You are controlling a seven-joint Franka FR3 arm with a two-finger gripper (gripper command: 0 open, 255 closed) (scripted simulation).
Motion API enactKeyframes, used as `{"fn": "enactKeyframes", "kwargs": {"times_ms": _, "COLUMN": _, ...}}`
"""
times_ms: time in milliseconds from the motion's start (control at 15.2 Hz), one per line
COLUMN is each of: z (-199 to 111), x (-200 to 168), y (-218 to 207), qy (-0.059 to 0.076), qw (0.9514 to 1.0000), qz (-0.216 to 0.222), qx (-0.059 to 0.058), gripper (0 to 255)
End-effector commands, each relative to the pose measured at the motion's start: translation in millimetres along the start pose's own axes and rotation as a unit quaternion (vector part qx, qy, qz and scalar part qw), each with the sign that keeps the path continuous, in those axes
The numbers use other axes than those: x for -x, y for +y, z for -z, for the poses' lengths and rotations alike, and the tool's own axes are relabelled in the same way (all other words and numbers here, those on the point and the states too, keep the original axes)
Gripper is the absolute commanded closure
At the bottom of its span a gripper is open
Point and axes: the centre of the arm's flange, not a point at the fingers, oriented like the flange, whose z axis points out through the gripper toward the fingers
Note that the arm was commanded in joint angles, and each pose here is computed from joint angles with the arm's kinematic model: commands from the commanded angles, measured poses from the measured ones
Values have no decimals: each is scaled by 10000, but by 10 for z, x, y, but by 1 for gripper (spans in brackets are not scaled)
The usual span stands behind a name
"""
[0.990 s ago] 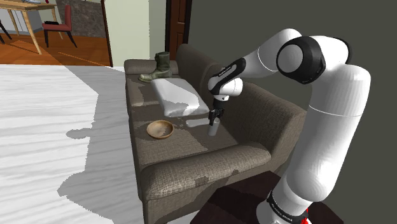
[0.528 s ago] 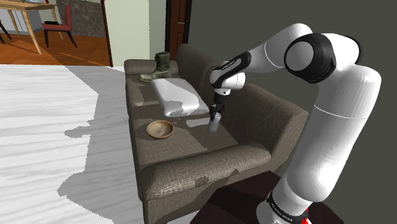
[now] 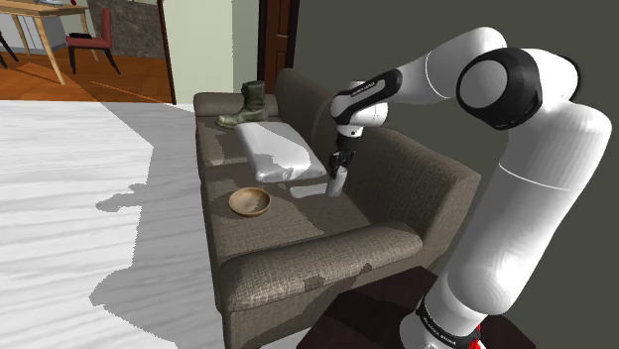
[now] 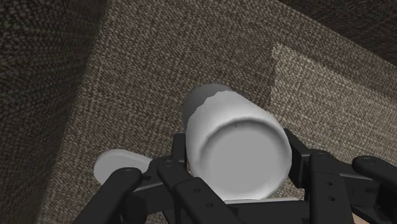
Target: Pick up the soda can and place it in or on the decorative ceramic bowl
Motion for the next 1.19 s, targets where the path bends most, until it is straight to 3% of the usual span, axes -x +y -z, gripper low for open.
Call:
{"fn": "enactKeyframes", "kwargs": {"times_ms": 0, "z": 106, "x": 7, "y": -29, "qy": -1, "qw": 10000, "qz": -1, "qx": 0, "gripper": 255}}
{"fn": "enactKeyframes", "kwargs": {"times_ms": 264, "z": 302, "x": 13, "y": -51, "qy": -1, "qw": 10000, "qz": -1, "qx": 0, "gripper": 255}}
{"fn": "enactKeyframes", "kwargs": {"times_ms": 1122, "z": 363, "x": -1136, "y": -1324, "qy": -1, "qw": 10000, "qz": -1, "qx": 0, "gripper": 255}}
